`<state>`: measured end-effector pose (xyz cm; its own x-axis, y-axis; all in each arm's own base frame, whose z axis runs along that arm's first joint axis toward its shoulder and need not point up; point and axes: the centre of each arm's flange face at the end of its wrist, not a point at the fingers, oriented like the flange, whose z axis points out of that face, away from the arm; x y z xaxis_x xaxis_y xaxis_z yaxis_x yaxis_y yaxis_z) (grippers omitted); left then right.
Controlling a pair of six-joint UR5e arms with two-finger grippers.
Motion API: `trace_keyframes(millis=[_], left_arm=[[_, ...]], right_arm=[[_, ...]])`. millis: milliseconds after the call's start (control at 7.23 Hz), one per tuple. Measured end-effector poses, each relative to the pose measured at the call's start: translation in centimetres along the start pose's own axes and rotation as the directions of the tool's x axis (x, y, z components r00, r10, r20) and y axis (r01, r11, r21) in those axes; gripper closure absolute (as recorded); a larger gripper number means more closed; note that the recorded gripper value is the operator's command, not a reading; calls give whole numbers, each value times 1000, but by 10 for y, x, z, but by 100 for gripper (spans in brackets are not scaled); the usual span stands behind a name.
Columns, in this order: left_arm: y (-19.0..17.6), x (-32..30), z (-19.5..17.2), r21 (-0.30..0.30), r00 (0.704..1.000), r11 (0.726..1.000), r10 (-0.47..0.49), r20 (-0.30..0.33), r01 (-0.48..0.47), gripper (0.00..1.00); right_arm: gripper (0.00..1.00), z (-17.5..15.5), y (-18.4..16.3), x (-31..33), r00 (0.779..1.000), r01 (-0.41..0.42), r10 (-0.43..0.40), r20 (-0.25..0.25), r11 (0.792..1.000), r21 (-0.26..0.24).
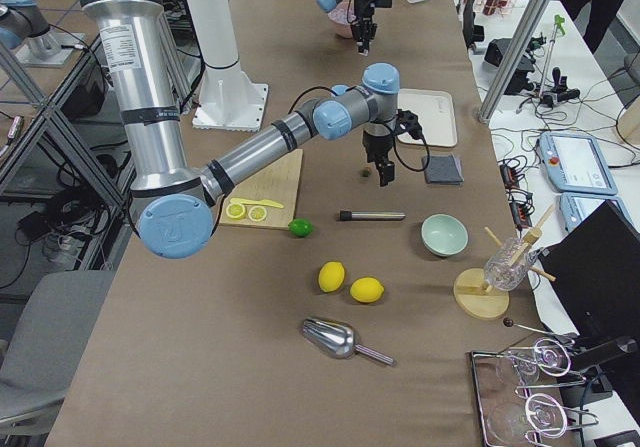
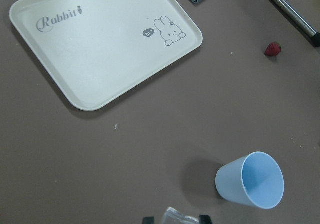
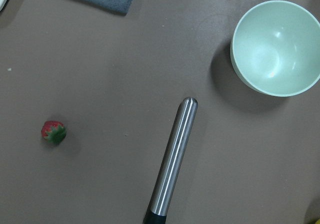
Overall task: Mash ice and strawberries in cup
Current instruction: 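Lift the ice cube with the left gripper and carry it toward the blue cup, then lower the left gripper into the blue cup and open it to drop the ice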
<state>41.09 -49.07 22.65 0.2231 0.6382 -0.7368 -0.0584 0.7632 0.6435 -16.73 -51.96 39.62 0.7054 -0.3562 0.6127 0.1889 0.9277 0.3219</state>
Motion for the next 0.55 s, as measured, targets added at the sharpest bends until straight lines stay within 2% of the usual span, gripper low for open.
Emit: trace_keyframes(millis=[553], left_arm=[[15,67,60,46,1000,999,-20,19,19,100]], right_arm=[[0,-1,1,-1,1000,2,-2,1,1000,2]])
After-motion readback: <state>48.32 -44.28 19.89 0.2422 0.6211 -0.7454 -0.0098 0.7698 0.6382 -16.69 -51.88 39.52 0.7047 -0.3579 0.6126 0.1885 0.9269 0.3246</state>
